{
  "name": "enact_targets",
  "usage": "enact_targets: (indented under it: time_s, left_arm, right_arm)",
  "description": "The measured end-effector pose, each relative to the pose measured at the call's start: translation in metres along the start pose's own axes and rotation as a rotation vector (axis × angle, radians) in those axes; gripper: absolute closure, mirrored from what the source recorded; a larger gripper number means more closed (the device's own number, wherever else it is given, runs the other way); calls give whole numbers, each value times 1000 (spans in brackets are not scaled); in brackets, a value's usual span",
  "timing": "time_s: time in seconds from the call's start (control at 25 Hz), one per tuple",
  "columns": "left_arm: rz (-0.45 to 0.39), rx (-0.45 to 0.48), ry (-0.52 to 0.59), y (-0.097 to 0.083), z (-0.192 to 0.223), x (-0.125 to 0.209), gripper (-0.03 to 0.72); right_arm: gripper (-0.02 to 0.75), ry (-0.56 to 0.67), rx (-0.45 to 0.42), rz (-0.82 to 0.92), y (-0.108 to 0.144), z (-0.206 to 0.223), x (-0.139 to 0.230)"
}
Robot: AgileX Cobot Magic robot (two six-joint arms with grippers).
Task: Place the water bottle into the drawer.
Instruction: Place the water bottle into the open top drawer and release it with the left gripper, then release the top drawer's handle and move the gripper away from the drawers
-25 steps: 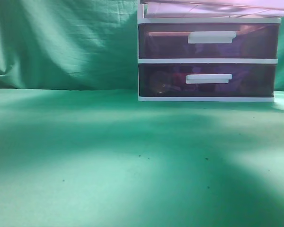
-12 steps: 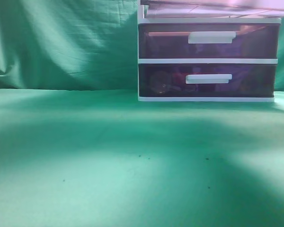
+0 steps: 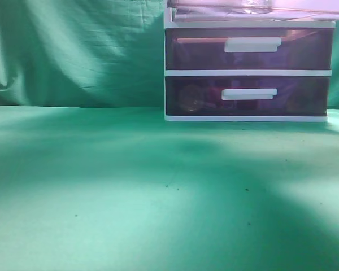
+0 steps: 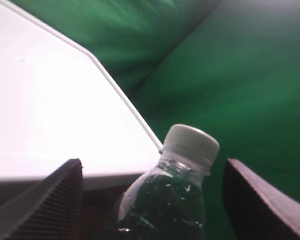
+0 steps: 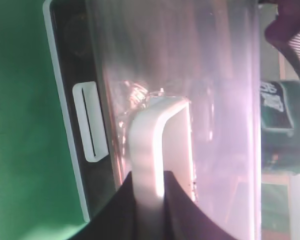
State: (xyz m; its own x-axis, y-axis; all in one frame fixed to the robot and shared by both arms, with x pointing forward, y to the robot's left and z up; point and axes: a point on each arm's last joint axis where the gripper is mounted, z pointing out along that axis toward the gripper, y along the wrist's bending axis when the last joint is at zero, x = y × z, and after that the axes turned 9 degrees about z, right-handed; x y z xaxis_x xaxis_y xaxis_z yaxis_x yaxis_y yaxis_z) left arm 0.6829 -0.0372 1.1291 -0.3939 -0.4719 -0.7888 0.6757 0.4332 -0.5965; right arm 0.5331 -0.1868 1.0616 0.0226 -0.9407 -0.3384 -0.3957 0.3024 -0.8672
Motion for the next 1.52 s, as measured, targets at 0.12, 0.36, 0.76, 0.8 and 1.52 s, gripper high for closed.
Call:
enact_targets:
  time_s: [0.12,0.36,0.76,0.8,1.52]
  left_arm:
    - [178,1,12,-6,0,-6,185]
    - [558,65,-4,-37,-4,-34,185]
    - [792,347,121,-55,-30,-57,600]
    - [768,358,141,-50,-35,-62,636]
    - [728,510,363,-20,-110,-124,688]
  right_arm:
    - [659,-5,-4,2,0,0,0]
    - [659,-10,-8,6,1,0,-1]
    - [659,-2,-2,6,0,0,0]
    - [659,0,0,6,0,0,0]
    - [659,-62,53,-20,-26,4,-18]
